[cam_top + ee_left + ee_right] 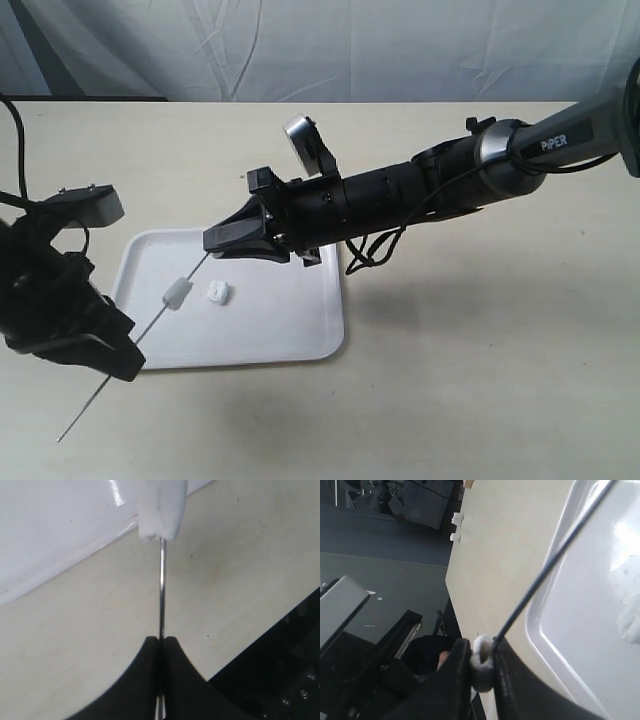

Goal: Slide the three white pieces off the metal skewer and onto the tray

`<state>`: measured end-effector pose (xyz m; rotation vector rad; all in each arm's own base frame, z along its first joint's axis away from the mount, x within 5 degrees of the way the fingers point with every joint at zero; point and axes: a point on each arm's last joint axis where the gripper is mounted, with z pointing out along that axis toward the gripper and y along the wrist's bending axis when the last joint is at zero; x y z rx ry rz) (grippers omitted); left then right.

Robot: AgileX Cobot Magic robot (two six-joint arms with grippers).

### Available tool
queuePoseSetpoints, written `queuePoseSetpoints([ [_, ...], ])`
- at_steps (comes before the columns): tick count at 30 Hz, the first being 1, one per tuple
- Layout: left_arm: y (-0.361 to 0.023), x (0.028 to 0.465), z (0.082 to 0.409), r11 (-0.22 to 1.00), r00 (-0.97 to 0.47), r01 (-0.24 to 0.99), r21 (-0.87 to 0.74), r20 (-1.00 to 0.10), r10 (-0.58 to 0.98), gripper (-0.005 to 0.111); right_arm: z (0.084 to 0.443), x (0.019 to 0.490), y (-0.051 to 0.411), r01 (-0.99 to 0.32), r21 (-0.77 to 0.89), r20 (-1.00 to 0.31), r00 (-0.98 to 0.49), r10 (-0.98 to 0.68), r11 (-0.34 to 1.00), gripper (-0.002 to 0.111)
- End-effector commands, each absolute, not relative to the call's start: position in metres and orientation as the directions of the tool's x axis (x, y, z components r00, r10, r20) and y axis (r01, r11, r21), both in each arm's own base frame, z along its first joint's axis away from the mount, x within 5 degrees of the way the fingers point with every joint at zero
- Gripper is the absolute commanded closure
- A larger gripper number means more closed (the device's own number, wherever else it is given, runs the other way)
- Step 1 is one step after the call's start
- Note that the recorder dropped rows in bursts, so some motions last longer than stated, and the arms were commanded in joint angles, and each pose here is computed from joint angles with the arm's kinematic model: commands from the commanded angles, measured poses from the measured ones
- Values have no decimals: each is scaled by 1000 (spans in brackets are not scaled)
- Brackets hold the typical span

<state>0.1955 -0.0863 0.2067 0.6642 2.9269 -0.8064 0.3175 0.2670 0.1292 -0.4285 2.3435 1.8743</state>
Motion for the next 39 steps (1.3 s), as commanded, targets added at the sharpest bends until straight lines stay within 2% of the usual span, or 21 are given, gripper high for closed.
queuePoseSetpoints([
  [1,-84,186,204,777,-906,396,-490,-73,416,107,128,326,262,-303,922,-283,-952,-116,240,97],
  [14,-69,168,183,842,-903,363,-400,72,424,107,130,355,223,-280,923,-289,-957,-6,266,97],
  [24,-69,172,182,851,-912,364,-378,42,408,107,134,367,195,-264,939,-280,-959,43,221,97],
  [30,-72,180,186,856,-927,353,-378,-17,375,107,120,347,212,-325,889,-291,-945,-151,322,97],
  [34,-77,187,194,848,-938,335,-410,-58,342,107,108,331,229,-361,845,-287,-928,-236,394,85],
  [39,-80,193,199,841,-943,330,-428,-101,318,107,108,315,253,-381,843,-289,-916,-278,381,67],
])
